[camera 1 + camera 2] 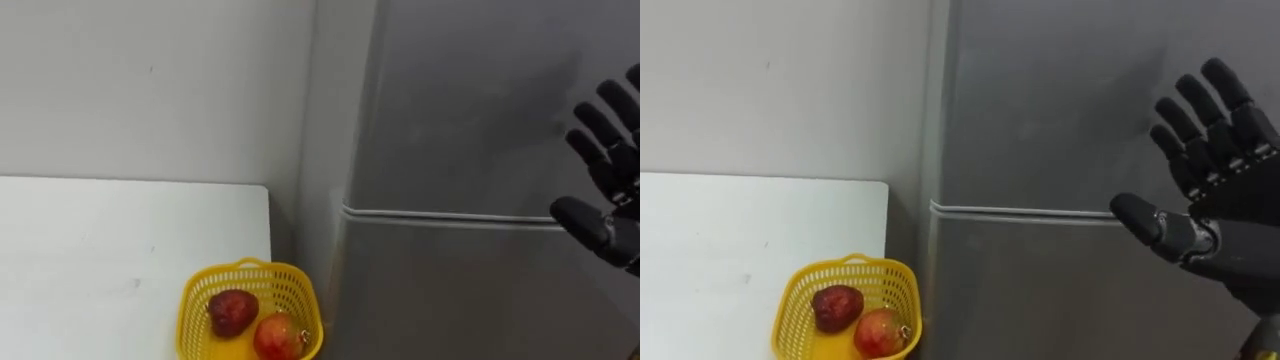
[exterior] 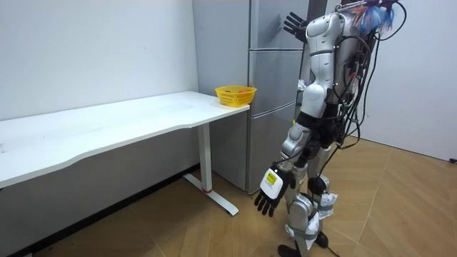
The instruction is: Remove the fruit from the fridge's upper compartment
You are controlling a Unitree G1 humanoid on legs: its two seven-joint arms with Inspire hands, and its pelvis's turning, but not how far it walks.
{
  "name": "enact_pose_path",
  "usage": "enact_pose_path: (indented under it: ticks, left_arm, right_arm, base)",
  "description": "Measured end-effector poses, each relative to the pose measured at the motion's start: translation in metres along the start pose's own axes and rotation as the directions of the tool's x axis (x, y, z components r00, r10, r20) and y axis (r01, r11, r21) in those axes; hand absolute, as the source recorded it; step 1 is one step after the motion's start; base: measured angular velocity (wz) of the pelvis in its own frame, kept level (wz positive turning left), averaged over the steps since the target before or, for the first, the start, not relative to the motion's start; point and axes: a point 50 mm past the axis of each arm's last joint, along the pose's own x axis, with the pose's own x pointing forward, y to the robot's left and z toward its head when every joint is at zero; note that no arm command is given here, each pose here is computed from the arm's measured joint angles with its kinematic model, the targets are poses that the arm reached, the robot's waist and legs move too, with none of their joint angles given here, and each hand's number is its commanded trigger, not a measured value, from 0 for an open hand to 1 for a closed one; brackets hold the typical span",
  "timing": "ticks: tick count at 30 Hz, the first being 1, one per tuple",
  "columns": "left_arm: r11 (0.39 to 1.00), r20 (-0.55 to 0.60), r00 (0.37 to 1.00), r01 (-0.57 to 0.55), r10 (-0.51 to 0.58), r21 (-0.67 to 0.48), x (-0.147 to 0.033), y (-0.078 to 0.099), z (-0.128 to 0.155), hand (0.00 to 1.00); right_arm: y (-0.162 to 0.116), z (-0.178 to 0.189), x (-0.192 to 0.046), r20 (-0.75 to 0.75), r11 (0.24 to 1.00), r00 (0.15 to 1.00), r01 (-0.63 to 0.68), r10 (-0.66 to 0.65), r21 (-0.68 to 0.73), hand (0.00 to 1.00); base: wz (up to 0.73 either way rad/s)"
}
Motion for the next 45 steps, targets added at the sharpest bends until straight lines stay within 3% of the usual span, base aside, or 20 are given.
enact_pose_path:
  ticks: [8, 12, 18, 23, 25, 30, 33, 34, 35, 37, 40, 45]
  left_arm:
    - [0.999, -0.015, 0.999, -0.034, 0.033, -0.009, -0.002, 0.0, -0.009, 0.0]
    - [0.998, -0.014, 0.998, -0.062, 0.062, -0.005, -0.004, 0.001, -0.015, 0.0]
    - [0.998, -0.009, 0.998, -0.07, 0.07, -0.007, -0.004, 0.0, -0.013, 0.0]
    - [0.997, -0.002, 0.997, -0.071, 0.071, -0.01, -0.002, 0.0, -0.006, 0.0]
    - [0.997, -0.002, 0.997, -0.071, 0.071, -0.003, -0.001, 0.001, -0.001, 0.0]
    - [0.998, -0.012, 0.998, -0.055, 0.055, 0.027, -0.001, -0.003, -0.001, 0.0]
    - [0.999, -0.022, 0.999, -0.034, 0.035, 0.028, -0.002, -0.011, -0.001, 0.0]
    - [0.999, -0.02, 0.999, -0.033, 0.033, 0.031, -0.002, -0.011, 0.0, 0.0]
    - [0.999, -0.02, 0.999, -0.031, 0.032, 0.035, -0.002, -0.012, 0.0, 0.0]
    - [0.999, -0.032, 0.999, -0.017, 0.019, 0.036, -0.003, -0.017, -0.003, 0.0]
    - [0.999, -0.047, 0.999, -0.009, 0.011, 0.042, -0.004, -0.021, -0.006, 0.0]
    - [0.999, -0.065, 0.998, -0.001, 0.005, 0.053, -0.004, -0.022, -0.008, 0.0]
  right_arm:
    - [-0.017, 0.016, -0.004, 0.067, 0.982, 0.98, 0.186, -0.186, 0.007, 0.0]
    - [-0.033, 0.033, -0.013, 0.14, 0.932, 0.923, 0.363, -0.358, -0.008, 0.0]
    - [-0.063, 0.028, -0.051, 0.113, 0.769, 0.783, 0.622, -0.612, -0.144, 0.0]
    - [-0.09, 0.002, -0.088, 0.043, 0.566, 0.602, 0.771, -0.797, -0.292, 0.0]
    - [-0.098, -0.017, -0.116, -0.004, 0.455, 0.49, 0.807, -0.872, -0.377, 0.0]
    - [-0.1, -0.062, -0.166, -0.167, 0.351, 0.309, 0.794, -0.936, -0.497, 0.0]
    - [-0.098, -0.098, -0.208, -0.29, 0.296, 0.143, 0.744, -0.946, -0.6, 0.0]
    - [-0.093, -0.115, -0.233, -0.351, 0.279, 0.049, 0.71, -0.935, -0.646, 0.0]
    - [-0.09, -0.122, -0.246, -0.381, 0.276, 0.001, 0.693, -0.924, -0.666, 0.0]
    - [-0.071, -0.145, -0.29, -0.479, 0.272, -0.177, 0.636, -0.859, -0.723, 0.0]
    - [-0.051, -0.155, -0.334, -0.523, 0.284, -0.335, 0.555, -0.784, -0.782, 0.0]
    - [-0.03, -0.153, -0.373, -0.549, 0.346, -0.462, 0.454, -0.696, -0.821, 0.0]
  base:
    - [0.01]
    - [0.1]
    - [0.0]
    - [-0.11]
    - [-0.07]
    - [-0.09]
    - [-0.04]
    - [0.16]
    - [0.21]
    - [0.11]
    - [0.09]
    - [0.0]
